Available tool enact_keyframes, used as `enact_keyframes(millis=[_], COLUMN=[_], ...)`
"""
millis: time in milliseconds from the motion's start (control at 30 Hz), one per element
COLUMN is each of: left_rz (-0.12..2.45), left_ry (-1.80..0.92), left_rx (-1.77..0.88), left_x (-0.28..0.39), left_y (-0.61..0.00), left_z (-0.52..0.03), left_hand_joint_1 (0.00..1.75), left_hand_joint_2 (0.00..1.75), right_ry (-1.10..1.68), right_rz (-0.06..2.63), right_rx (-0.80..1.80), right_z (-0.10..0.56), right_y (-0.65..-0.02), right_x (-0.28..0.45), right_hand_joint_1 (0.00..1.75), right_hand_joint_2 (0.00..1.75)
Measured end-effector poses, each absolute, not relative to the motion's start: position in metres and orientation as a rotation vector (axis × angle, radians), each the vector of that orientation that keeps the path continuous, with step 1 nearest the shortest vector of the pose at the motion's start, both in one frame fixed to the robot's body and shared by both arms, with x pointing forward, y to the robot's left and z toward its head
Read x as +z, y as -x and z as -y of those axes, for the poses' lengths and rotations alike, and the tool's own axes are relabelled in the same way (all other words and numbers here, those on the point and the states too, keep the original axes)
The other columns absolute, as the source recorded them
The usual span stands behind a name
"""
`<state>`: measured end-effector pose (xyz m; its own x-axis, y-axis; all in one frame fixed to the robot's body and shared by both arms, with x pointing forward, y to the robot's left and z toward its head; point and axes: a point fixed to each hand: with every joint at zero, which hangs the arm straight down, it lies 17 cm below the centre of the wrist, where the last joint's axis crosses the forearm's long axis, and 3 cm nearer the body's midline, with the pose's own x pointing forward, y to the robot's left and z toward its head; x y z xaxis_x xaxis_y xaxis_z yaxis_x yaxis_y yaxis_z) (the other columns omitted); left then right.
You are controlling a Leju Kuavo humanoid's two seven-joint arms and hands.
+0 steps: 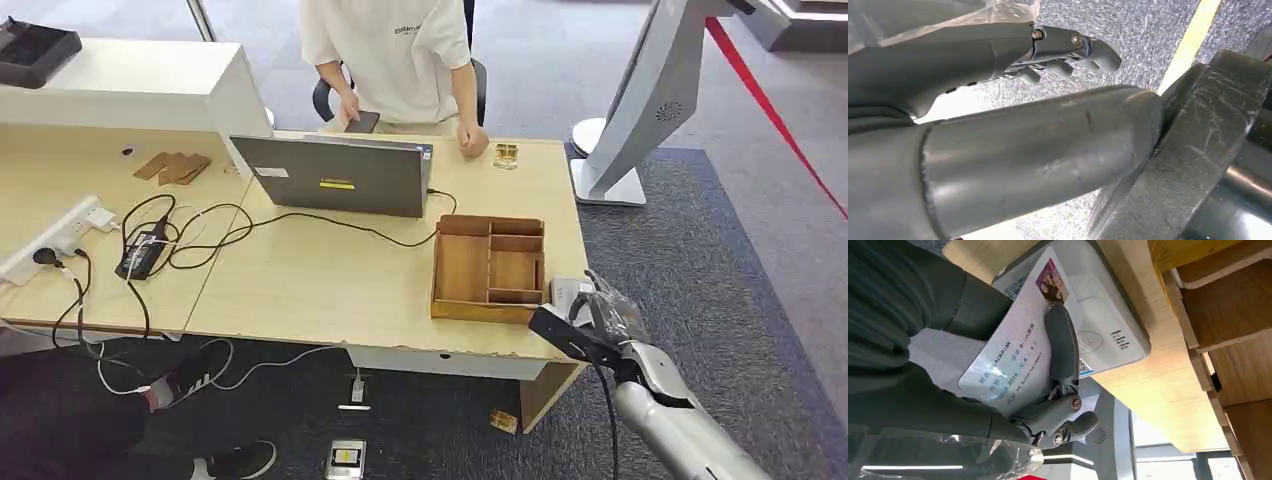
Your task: Pass the card to the sensor for recognition and then transmit it.
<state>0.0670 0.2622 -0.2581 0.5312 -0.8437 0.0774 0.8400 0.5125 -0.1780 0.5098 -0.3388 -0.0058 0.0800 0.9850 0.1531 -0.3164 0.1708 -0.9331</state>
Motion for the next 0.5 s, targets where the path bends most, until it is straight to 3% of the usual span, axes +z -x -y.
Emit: enact_keyframes(millis=[500], left_rz=[-0.019], left_ry=[0.203], left_rx=[-1.018], left_x=[-0.258], left_y=[-0.067], left_z=[-0.262], left_hand_joint_1=[0.0], left_hand_joint_2=[0.0], right_ry=[0.94], right_rz=[1.036], right_rx=[1.161], right_z=[0.342], right_y=[-0.522], right_x=[0.016], right_hand_joint_1=[1.75], right_hand_joint_2=[1.75])
